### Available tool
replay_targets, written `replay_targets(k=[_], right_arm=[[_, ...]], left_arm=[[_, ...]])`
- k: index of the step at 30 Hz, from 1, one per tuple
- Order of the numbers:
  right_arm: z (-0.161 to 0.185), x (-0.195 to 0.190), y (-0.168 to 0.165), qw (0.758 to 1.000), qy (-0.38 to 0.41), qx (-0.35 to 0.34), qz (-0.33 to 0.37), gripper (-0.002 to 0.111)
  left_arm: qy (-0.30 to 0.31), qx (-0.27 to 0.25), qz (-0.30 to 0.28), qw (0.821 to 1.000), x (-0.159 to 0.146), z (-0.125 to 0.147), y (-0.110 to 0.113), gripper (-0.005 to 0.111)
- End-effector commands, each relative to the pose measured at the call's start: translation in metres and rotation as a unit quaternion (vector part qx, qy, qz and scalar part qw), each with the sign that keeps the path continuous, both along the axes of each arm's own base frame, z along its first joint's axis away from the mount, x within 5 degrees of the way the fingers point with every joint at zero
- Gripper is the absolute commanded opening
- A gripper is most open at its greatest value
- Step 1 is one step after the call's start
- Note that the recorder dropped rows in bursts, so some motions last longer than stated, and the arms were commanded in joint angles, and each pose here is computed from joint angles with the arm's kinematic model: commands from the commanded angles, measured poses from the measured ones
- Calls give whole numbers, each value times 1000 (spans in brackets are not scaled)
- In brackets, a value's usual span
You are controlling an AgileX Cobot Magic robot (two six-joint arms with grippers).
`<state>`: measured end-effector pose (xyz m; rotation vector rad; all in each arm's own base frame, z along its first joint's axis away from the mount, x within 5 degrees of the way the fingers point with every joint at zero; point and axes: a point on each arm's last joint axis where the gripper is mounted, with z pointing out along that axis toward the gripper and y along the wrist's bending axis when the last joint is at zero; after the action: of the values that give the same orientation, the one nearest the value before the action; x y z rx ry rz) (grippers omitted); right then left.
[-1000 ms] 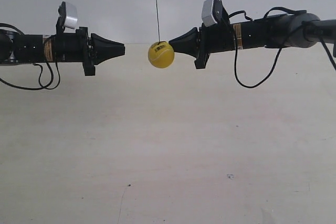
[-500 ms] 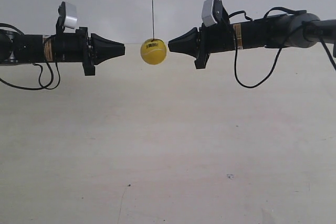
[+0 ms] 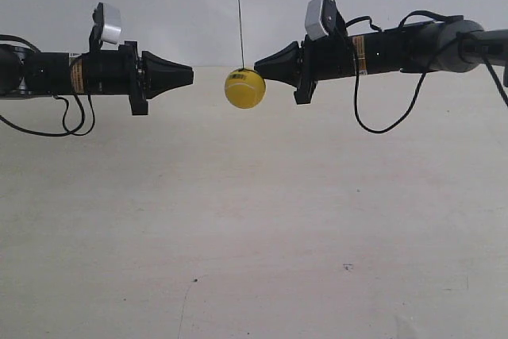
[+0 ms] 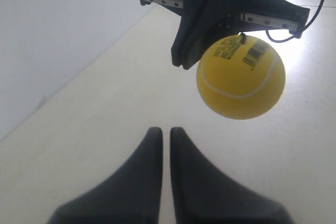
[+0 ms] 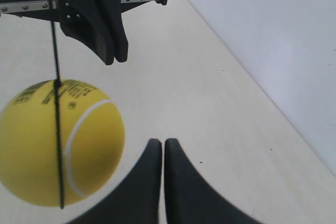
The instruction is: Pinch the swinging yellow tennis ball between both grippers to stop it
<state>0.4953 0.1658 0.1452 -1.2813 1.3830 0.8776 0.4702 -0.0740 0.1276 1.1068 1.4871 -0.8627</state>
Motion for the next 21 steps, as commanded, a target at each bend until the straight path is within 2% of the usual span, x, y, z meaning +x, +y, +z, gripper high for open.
replay_targets(k=[1,9,14,21], right_arm=[[3,2,-2,1000,-3,3,-8,0],[3,3,-3,1000,-8,-1,-14,0],[9,6,-4,999,-15,-6,-29,0],[18,12,-8,997,-8,-25,-75,0]], left_arm=[[3,-9,-1,1000,1,2,-2,5],[4,-9,1,1000,1,3,-2,5],[13,3,22,1000,4,1,0,5],[16,-3,25,1000,3,21,0,5]])
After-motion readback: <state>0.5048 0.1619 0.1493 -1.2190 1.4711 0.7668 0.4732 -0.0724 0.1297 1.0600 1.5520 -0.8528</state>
